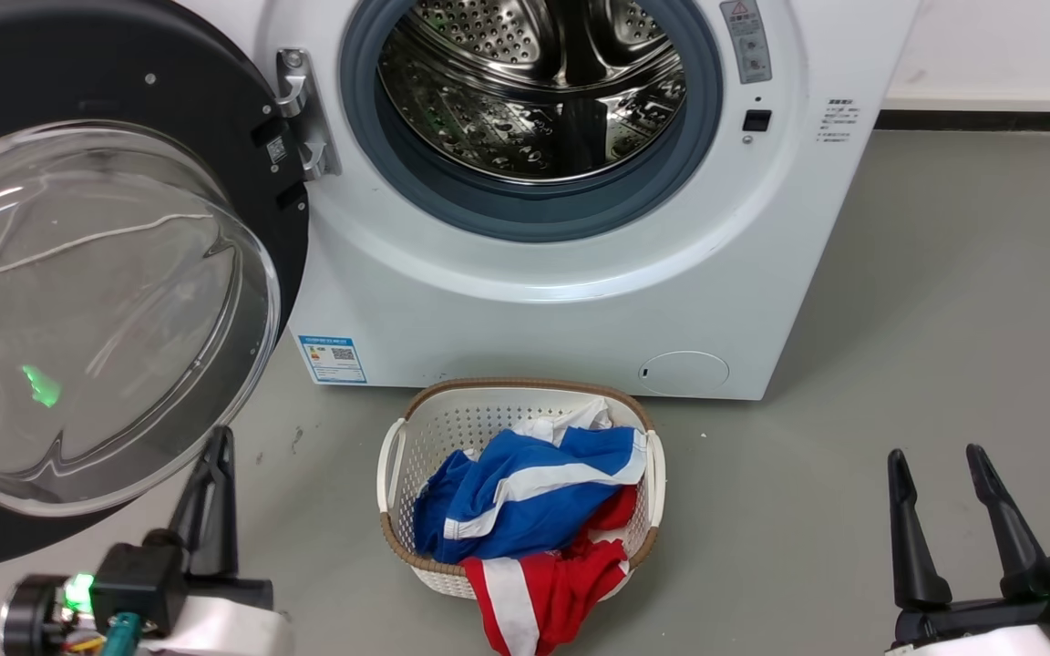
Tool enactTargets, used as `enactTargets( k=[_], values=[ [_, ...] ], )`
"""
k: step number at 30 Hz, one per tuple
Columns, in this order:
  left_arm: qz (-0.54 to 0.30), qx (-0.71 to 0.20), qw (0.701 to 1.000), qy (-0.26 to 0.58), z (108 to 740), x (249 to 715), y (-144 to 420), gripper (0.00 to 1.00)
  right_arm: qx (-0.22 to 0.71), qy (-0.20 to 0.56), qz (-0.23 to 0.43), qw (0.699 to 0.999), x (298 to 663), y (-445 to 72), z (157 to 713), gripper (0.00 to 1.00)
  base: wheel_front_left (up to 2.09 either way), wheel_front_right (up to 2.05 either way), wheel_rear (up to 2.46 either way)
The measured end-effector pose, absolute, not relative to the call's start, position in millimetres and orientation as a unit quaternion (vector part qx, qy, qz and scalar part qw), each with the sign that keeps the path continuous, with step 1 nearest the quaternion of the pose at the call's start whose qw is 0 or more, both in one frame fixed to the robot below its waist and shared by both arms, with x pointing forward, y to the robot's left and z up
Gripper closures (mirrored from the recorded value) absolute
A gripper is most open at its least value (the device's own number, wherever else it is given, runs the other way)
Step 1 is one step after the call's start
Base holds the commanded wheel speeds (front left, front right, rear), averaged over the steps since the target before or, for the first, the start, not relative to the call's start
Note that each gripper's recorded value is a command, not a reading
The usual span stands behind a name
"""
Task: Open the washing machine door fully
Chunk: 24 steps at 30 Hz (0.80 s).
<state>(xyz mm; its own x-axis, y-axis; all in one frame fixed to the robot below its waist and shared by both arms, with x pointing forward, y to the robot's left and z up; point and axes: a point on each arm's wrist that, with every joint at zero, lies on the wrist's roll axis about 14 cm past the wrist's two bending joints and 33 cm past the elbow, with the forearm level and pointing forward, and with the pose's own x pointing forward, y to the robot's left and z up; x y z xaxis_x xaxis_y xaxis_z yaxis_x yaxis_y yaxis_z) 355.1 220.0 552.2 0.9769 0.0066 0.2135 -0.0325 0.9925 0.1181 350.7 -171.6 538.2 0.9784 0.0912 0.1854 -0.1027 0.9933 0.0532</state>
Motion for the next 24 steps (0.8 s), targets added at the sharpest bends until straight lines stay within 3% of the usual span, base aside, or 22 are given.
enactTargets(
  k=[1,2,24],
  values=[
    [0.006,0.057,0.993,-0.102,549,355,216,0.85,0.031,-0.09,0.048,0.994,349,-172,537,0.0,0.0,0.0,0.0],
    [0.007,0.053,0.994,-0.097,545,355,214,0.0,0.031,-0.089,0.046,0.994,348,-173,537,0.0,0.0,0.0,0.0],
    [0.014,0.043,0.998,-0.051,513,345,196,0.0,0.043,-0.049,0.033,0.997,333,-180,511,0.0,0.0,0.0,0.0]
  ],
)
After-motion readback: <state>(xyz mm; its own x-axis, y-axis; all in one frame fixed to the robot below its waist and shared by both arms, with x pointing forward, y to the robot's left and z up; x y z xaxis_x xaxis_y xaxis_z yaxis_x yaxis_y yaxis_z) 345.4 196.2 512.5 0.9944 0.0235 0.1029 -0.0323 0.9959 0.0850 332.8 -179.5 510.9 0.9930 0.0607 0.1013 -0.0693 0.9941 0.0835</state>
